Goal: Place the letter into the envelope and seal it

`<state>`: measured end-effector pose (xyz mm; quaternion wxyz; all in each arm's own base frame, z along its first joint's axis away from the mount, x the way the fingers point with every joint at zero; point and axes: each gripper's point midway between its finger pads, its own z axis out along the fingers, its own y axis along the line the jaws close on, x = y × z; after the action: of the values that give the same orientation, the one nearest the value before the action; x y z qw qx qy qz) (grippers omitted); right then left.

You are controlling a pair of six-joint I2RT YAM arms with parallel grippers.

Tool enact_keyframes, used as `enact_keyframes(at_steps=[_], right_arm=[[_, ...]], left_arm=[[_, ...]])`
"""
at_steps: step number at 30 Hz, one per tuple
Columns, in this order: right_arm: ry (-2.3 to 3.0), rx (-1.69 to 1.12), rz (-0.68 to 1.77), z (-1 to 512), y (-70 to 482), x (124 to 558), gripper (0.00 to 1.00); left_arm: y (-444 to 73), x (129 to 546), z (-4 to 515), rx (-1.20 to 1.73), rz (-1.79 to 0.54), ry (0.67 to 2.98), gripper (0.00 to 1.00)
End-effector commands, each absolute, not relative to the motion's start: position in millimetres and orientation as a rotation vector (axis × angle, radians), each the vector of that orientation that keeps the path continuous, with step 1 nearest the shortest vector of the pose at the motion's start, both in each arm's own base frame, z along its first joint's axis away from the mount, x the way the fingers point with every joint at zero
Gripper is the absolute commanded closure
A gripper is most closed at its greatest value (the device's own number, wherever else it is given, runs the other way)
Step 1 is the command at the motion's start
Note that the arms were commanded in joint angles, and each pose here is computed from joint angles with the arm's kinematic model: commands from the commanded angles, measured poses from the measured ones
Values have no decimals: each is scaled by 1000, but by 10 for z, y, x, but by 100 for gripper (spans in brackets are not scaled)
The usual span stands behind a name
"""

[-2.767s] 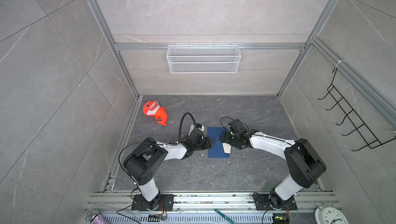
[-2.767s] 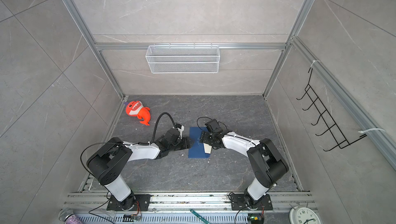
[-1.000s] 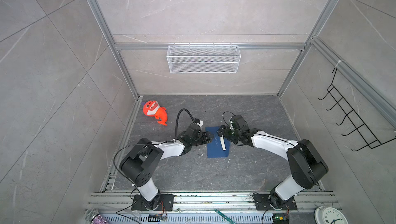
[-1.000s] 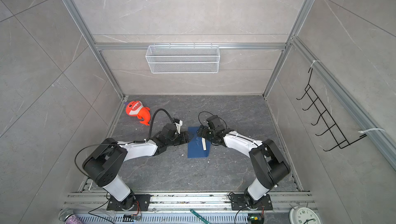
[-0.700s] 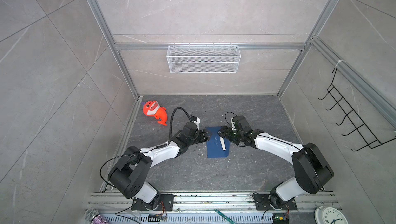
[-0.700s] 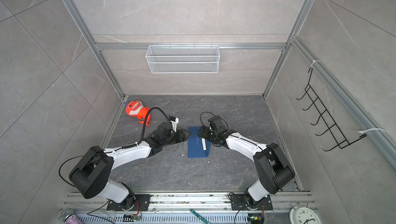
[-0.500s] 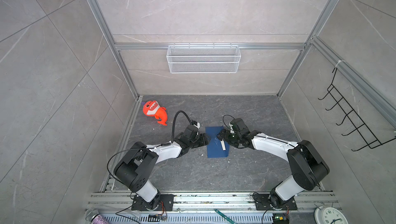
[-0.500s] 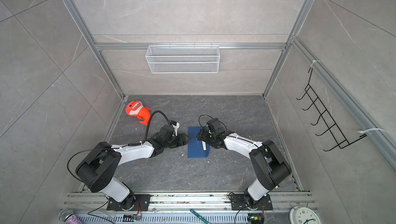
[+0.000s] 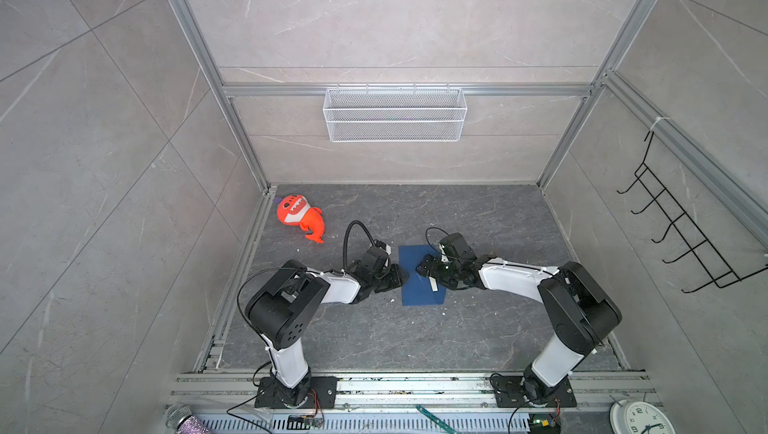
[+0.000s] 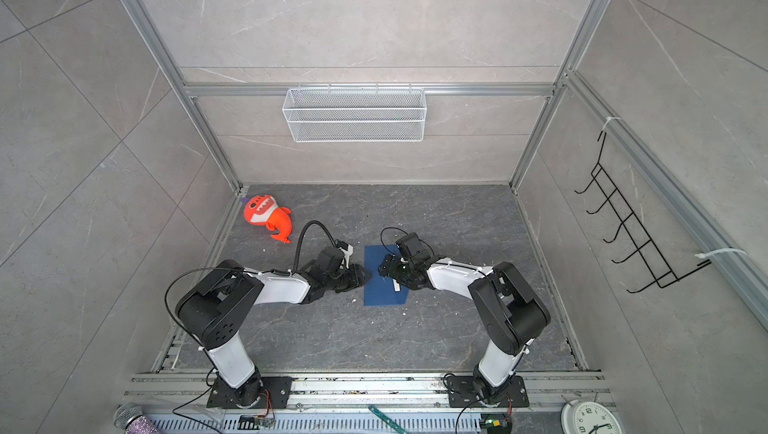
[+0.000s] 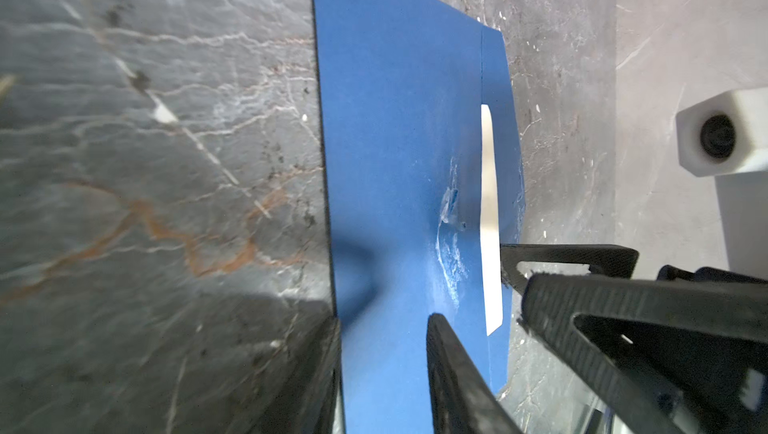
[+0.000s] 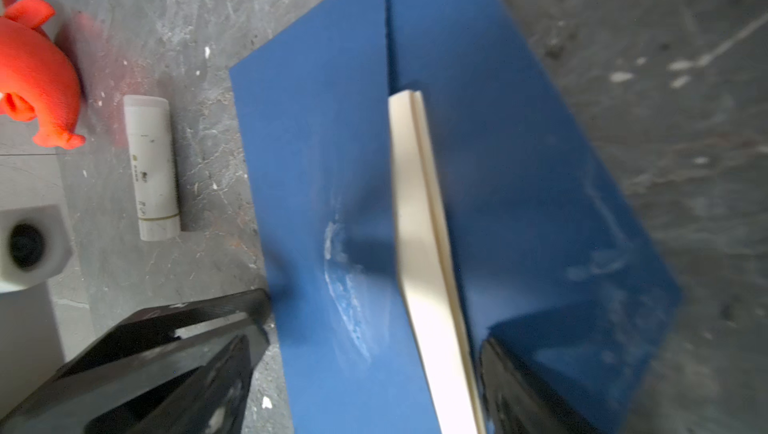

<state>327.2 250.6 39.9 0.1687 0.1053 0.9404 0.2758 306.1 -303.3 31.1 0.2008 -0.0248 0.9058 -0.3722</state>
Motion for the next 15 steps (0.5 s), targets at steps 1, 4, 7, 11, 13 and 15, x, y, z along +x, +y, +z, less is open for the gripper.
enact_keyframes(at_steps=[1, 4, 7, 11, 13, 15], right_arm=[[2721, 311, 787, 270, 2573, 3185, 13], [2728, 304, 790, 255, 2615, 3168, 13], [2731, 299, 792, 248, 2648, 3154, 13], [2733, 298, 790, 240, 2662, 3154, 12], [2730, 295, 786, 247, 2663, 3159, 13], [2730, 290, 782, 255, 2661, 3164, 13]], left_arm=[[-3127, 3080, 279, -59, -1097, 2529, 69], [-3143, 3076, 229, -67, -1109, 2537, 72], [-3148, 3071, 201, -75, -1118, 2540, 73], [-3145, 3055, 189, -77, -1121, 2545, 73], [-3143, 3054, 198, -79, -1123, 2543, 73], [-3143, 3053, 210, -79, -1125, 2540, 73]])
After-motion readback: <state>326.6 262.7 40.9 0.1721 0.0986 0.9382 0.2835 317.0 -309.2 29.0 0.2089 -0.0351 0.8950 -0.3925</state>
